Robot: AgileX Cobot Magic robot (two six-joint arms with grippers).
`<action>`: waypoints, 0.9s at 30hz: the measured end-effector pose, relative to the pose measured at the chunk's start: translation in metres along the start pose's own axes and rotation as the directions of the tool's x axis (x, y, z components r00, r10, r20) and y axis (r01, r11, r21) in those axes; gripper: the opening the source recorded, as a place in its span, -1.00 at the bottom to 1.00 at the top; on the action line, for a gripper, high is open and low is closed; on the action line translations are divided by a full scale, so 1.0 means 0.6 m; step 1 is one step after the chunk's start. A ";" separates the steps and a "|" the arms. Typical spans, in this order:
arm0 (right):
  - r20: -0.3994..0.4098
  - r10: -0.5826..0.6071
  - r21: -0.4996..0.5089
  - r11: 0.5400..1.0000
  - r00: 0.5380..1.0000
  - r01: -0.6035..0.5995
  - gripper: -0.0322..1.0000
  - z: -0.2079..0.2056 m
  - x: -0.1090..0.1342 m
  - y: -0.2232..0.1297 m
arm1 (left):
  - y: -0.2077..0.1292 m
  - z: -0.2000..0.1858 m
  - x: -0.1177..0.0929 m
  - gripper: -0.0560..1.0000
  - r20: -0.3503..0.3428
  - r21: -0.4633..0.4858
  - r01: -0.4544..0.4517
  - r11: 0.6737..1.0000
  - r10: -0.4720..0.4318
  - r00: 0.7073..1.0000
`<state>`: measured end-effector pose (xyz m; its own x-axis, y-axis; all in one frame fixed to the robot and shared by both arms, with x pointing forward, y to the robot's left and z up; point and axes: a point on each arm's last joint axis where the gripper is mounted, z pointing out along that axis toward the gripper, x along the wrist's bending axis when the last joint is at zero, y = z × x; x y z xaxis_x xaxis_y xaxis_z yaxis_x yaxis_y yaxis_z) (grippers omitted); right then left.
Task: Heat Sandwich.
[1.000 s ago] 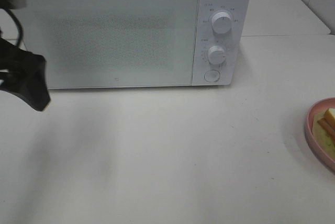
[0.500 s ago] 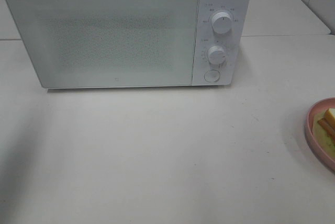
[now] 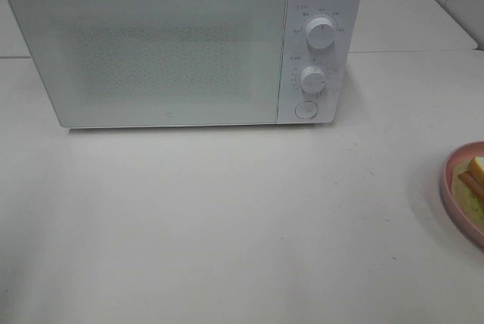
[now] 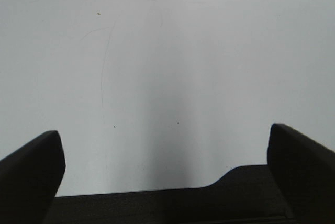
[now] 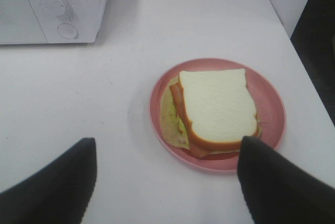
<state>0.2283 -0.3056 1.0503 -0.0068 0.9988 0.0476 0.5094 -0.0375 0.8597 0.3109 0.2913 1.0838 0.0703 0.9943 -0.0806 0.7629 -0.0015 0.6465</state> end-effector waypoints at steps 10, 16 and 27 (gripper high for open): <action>0.000 0.000 0.000 1.000 1.000 0.000 0.54 0.000 0.000 0.000 | -0.088 0.000 0.001 0.98 0.008 -0.166 -0.006 0.986 0.007 1.000; 0.000 0.000 0.000 1.000 1.000 0.000 0.54 0.000 0.000 0.000 | -0.106 -0.020 0.000 0.98 0.010 -0.274 -0.014 0.962 0.017 1.000; 0.000 0.000 0.000 1.000 1.000 0.000 0.54 0.000 0.000 0.000 | -0.123 -0.036 0.001 0.98 -0.013 -0.358 -0.036 0.933 0.034 0.999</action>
<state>0.2283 -0.3056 1.0503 -0.0068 0.9988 0.0476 0.5094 -0.0375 0.8597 0.2408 0.2945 1.0525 0.0878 0.9949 -0.0489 0.4789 0.0009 0.8779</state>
